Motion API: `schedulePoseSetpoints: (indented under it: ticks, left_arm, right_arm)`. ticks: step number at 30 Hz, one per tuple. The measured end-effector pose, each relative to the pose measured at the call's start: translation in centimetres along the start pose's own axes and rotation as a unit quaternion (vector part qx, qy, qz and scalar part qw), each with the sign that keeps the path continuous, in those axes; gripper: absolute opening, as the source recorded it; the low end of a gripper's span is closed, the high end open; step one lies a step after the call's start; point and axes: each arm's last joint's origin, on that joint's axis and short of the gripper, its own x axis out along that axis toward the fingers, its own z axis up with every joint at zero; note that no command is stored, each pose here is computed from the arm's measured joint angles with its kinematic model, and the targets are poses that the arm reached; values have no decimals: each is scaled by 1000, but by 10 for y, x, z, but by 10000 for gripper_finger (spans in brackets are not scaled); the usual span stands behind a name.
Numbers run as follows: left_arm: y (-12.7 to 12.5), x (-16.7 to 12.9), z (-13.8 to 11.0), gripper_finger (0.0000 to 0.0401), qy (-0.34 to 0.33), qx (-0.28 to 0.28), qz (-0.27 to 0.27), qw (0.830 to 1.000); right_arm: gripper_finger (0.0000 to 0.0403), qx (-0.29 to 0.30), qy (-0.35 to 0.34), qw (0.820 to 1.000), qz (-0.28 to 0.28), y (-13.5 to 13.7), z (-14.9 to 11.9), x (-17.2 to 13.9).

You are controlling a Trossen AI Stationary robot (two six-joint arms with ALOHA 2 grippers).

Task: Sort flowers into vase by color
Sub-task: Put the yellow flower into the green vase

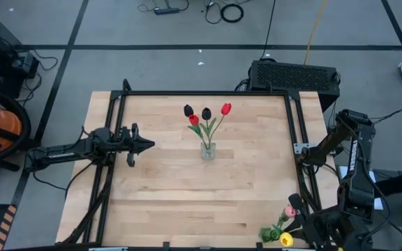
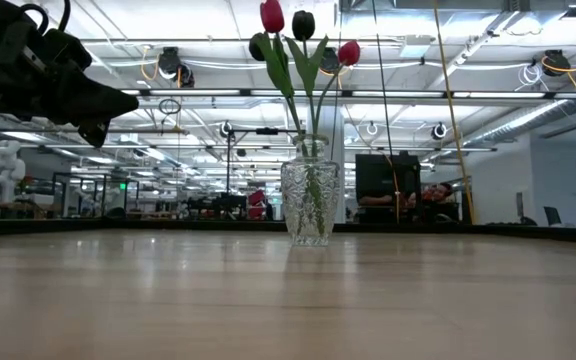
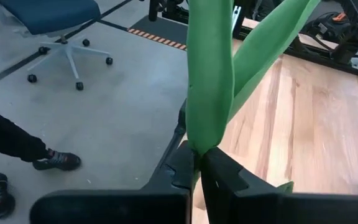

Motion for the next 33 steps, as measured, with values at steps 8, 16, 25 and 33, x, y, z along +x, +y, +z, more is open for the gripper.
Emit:
schedulePoseSetpoints:
  ticks: [8,16,25,33]
  left_arm:
    - [0,0,0,31,0,0,-1,1000]
    - [0,0,0,31,0,0,-4,1000]
    - [0,0,0,31,0,0,-4,1000]
    - [0,0,0,31,0,0,-4,1000]
  right_arm:
    - [10,-9,-10,999,-38,-3,-1,0]
    - [10,-17,-6,997,-74,-11,-1,4]
    - [12,-9,6,995,-103,-22,-1,10]
    - [29,14,10,996,-92,-21,-1,10]
